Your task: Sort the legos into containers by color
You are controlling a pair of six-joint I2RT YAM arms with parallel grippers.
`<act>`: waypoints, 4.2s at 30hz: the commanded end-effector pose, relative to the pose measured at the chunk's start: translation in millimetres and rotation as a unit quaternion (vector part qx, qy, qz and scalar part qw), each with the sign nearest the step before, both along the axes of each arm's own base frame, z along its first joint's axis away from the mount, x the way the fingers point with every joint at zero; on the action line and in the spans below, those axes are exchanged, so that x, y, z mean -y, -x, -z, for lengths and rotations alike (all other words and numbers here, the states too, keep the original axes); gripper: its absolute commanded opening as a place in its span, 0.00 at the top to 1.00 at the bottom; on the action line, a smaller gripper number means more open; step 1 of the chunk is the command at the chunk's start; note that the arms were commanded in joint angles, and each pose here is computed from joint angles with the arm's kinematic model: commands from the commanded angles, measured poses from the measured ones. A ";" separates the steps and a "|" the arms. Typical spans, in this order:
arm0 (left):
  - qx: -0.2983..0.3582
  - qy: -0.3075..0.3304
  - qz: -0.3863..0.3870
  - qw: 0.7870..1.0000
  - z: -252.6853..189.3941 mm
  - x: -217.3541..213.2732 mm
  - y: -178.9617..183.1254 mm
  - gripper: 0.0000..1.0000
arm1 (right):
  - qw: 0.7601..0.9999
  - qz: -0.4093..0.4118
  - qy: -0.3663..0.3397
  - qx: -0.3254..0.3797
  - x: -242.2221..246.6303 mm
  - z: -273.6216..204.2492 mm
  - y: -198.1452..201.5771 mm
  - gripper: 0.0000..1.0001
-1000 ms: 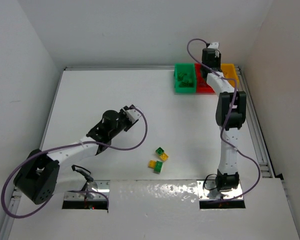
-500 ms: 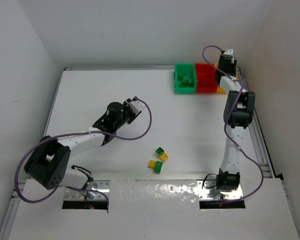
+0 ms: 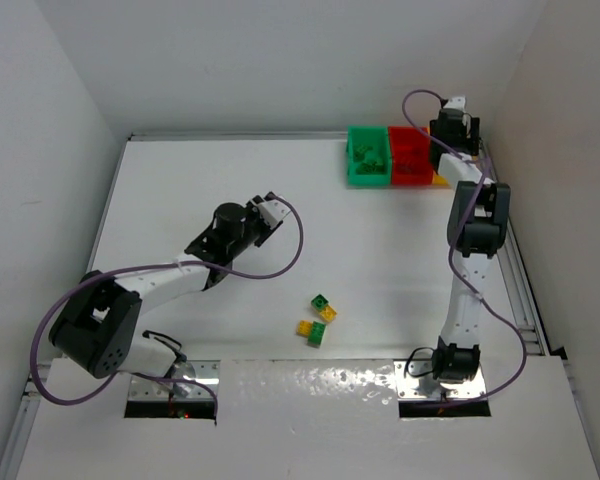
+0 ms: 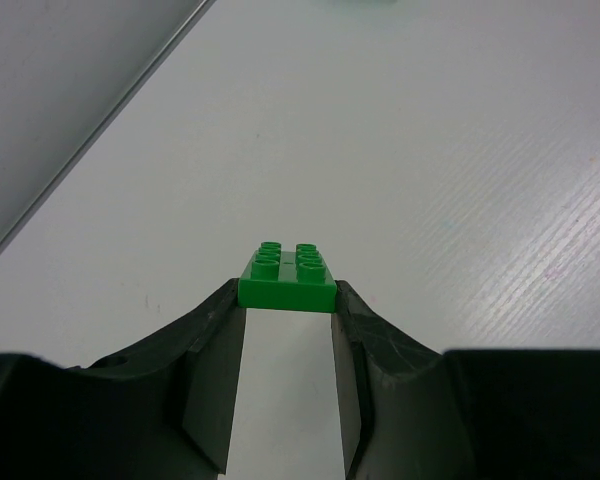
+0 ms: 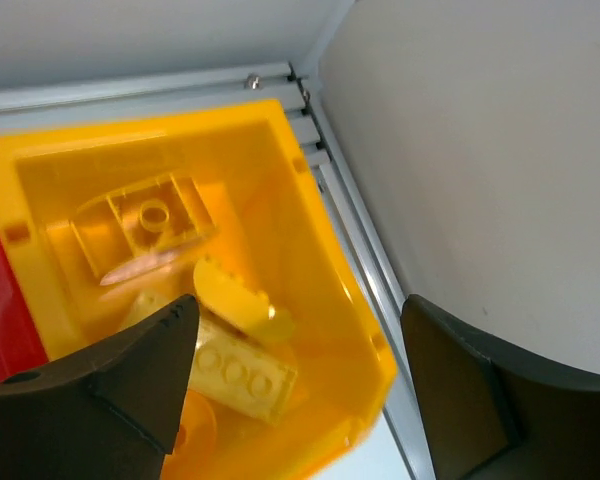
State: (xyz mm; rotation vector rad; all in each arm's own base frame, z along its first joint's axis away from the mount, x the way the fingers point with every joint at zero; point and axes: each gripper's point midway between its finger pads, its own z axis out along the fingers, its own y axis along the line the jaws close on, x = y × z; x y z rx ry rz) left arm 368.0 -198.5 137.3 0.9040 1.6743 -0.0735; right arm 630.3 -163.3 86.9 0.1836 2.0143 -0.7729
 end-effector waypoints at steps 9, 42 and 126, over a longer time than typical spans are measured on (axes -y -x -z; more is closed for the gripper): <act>0.044 0.074 0.048 0.995 -53.1 26.8 -7.0 1.00 | 0.998 -0.015 -0.048 0.037 -45.1 -38.6 38.9 0.19; 0.161 0.273 0.039 0.948 -84.5 246.4 -248.5 1.00 | 0.974 -0.077 -0.182 0.110 -150.4 -83.3 252.8 0.22; 0.030 0.130 -0.134 0.982 -95.1 -57.8 31.0 0.19 | 0.790 -0.511 -0.151 -0.304 -441.6 57.9 425.3 1.00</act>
